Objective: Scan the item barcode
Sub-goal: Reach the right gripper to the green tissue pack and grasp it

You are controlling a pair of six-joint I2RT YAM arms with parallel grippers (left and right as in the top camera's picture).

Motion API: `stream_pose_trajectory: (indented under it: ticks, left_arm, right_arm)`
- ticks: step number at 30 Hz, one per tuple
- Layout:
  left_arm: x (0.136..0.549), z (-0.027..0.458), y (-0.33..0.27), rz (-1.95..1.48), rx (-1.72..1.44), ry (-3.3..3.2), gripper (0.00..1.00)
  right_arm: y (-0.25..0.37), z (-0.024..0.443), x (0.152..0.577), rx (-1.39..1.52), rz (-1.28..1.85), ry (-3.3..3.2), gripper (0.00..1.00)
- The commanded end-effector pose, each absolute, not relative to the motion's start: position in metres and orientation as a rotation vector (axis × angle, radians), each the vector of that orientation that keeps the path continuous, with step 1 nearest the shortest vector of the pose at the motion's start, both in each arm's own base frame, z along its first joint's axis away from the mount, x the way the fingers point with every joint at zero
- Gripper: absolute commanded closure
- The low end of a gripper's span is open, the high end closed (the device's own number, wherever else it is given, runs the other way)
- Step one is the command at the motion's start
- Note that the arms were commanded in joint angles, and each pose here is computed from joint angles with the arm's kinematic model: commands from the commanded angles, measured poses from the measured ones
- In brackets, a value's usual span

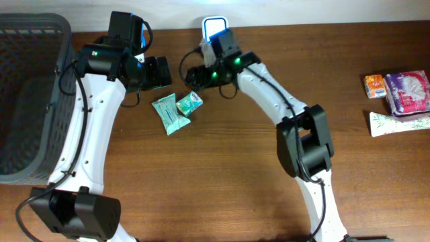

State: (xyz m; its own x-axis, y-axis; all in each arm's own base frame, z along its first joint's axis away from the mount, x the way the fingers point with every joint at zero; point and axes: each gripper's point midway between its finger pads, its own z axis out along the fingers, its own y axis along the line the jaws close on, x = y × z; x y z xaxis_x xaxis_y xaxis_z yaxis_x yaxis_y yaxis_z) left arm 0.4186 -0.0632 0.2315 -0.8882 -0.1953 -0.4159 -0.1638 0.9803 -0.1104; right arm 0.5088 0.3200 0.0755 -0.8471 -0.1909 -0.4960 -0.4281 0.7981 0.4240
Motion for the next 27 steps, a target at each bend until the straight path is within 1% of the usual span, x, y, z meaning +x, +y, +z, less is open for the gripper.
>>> stream_pose_trajectory:
  ticks: [1,2,3,4,5,8,9,10,11,12,13,16,19,20,22,25,26,27]
  left_arm:
    - [0.420,0.232,-0.061,-0.090,-0.254,2.684,0.01]
    - [0.420,0.232,-0.061,-0.090,-0.254,2.684,0.01]
    - [0.420,0.232,-0.061,-0.090,-0.254,2.684,0.01]
    - [0.420,0.232,-0.061,-0.090,-0.254,2.684,0.01]
    - [0.420,0.232,-0.061,-0.090,-0.254,2.684,0.01]
    - [0.420,0.232,-0.061,-0.090,-0.254,2.684,0.01]
    - [0.420,0.232,-0.061,-0.090,-0.254,2.684,0.01]
    - [0.420,0.232,-0.061,-0.090,-0.254,2.684,0.01]
    - [0.420,0.232,-0.061,-0.090,-0.254,2.684,0.01]
    - [0.420,0.232,-0.061,-0.090,-0.254,2.684,0.01]
    - [0.420,0.232,-0.061,-0.090,-0.254,2.684,0.01]
    - [0.420,0.232,-0.061,-0.090,-0.254,2.684,0.01]
    - [0.420,0.232,-0.061,-0.090,-0.254,2.684,0.01]
    - [0.420,0.232,-0.061,-0.090,-0.254,2.684,0.01]
    - [0.420,0.232,-0.061,-0.090,-0.254,2.684,0.01]
    - [0.420,0.232,-0.061,-0.090,-0.254,2.684,0.01]
    - [0.420,0.232,-0.061,-0.090,-0.254,2.684,0.01]
    - [0.420,0.232,-0.061,-0.090,-0.254,2.684,0.01]
  right_arm:
    - [0.329,0.051,0.496,-0.480,0.723,2.591,0.27]
    - [0.330,0.045,0.493,-0.484,0.721,2.606,0.33]
    - [0.332,0.035,0.489,-0.489,0.718,2.633,0.52]
    - [0.331,0.031,0.483,-0.491,0.711,2.659,0.59]
    - [0.329,0.029,0.480,-0.490,0.707,2.676,0.63]
    - [0.319,0.025,0.471,-0.473,0.689,2.740,0.67]
    - [0.310,0.024,0.469,-0.454,0.679,2.773,0.73]
    - [0.305,0.024,0.468,-0.442,0.675,2.787,0.76]
    - [0.296,0.025,0.465,-0.421,0.664,2.820,0.90]
    - [0.291,0.029,0.463,-0.409,0.660,2.832,0.90]
    - [0.288,0.036,0.465,-0.401,0.668,2.824,0.87]
    - [0.291,0.049,0.472,-0.405,0.682,2.781,0.86]
    - [0.305,0.061,0.492,-0.427,0.708,2.660,0.37]
    - [0.309,0.065,0.498,-0.435,0.716,2.622,0.35]
    - [0.317,0.067,0.503,-0.449,0.727,2.581,0.34]
    - [0.333,0.047,0.497,-0.486,0.734,2.593,0.35]
    - [0.339,0.033,0.491,-0.503,0.732,2.618,0.35]
    - [0.345,0.021,0.484,-0.521,0.733,2.638,0.40]
